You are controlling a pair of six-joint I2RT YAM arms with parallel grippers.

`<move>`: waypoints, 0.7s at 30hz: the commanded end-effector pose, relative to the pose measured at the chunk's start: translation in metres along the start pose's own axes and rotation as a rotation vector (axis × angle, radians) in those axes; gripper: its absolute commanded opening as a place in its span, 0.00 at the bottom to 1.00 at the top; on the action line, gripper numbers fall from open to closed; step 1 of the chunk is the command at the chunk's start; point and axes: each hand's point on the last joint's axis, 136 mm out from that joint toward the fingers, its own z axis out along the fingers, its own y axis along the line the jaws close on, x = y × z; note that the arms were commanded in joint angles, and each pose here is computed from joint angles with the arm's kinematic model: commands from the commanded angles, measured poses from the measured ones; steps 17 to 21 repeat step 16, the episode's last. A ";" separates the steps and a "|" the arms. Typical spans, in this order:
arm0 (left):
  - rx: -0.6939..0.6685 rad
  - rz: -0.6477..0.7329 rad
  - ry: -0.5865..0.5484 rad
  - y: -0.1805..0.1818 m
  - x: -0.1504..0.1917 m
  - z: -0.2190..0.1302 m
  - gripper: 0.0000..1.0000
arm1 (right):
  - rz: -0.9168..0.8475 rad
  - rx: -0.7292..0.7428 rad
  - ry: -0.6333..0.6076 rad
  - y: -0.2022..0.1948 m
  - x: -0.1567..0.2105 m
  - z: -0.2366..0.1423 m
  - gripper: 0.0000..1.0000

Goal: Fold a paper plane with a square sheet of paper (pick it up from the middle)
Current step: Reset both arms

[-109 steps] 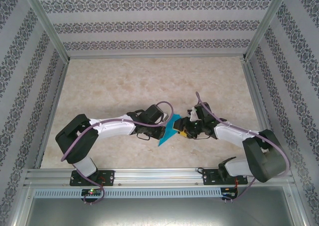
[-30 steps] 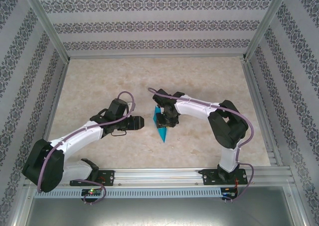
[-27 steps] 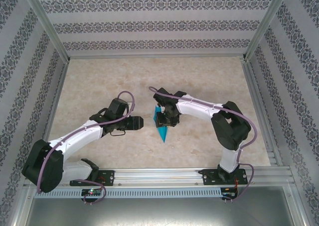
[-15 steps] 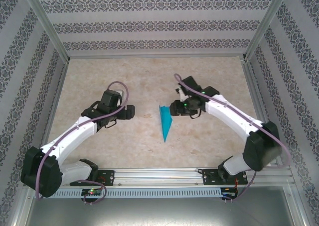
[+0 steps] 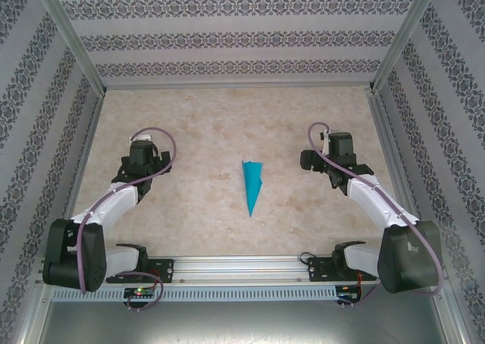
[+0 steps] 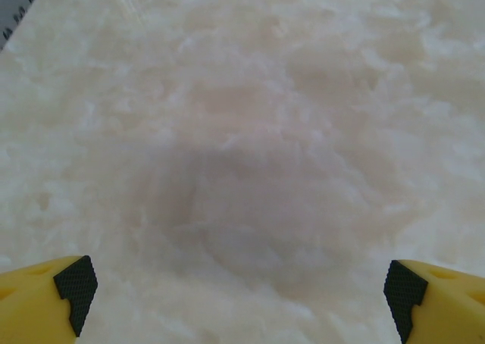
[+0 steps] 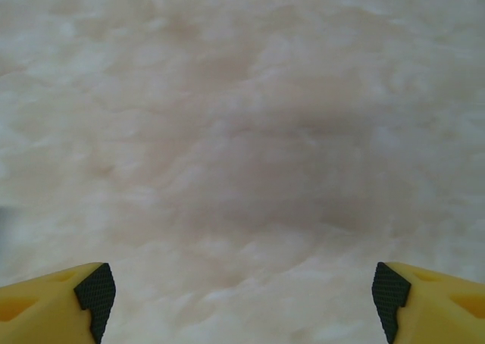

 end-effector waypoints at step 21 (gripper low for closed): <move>0.016 0.100 -0.116 -0.011 -0.020 0.045 1.00 | -0.080 0.036 -0.295 -0.026 -0.053 0.040 0.97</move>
